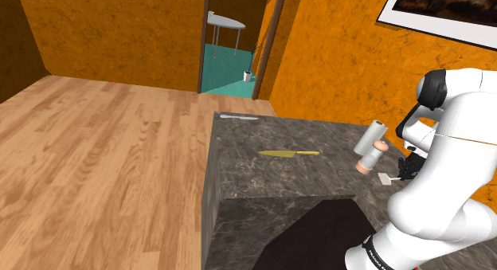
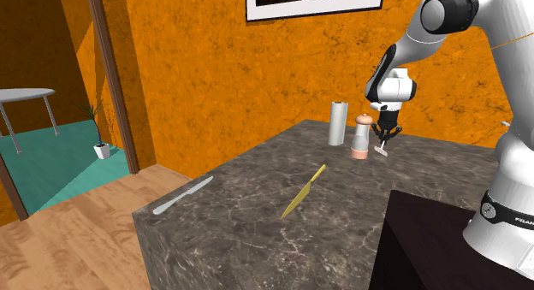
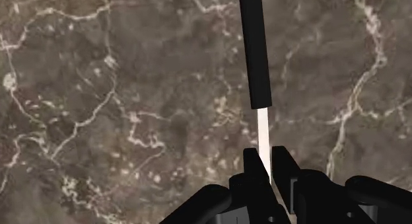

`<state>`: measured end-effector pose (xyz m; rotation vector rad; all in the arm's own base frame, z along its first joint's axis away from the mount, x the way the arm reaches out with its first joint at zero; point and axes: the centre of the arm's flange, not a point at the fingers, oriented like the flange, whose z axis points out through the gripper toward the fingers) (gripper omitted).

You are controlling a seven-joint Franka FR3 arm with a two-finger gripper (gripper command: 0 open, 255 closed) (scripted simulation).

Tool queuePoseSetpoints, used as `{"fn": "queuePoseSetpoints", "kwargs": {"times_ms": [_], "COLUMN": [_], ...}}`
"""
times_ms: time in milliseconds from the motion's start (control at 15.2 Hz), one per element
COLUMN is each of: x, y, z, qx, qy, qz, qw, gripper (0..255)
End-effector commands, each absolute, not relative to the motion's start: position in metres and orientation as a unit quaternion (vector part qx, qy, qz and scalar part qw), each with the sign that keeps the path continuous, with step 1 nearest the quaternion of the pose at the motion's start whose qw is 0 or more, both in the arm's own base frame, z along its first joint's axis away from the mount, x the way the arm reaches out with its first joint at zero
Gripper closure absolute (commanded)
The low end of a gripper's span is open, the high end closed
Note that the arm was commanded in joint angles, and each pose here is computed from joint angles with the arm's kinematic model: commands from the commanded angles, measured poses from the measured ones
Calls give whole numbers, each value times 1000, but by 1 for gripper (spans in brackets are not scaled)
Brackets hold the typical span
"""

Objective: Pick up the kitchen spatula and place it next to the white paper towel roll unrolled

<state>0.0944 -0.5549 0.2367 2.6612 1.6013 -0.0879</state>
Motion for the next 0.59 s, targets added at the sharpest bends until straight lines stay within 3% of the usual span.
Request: {"fn": "queuePoseSetpoints", "kwargs": {"times_ms": [0,330,528], "x": [94,94,96], "y": [-555,-555,-553], "z": [237,237,276], "qx": [856,856,856], "qy": [515,515,515], "qz": [-28,-28,-28], "qw": [17,17,17], "gripper": [0,0,0]}}
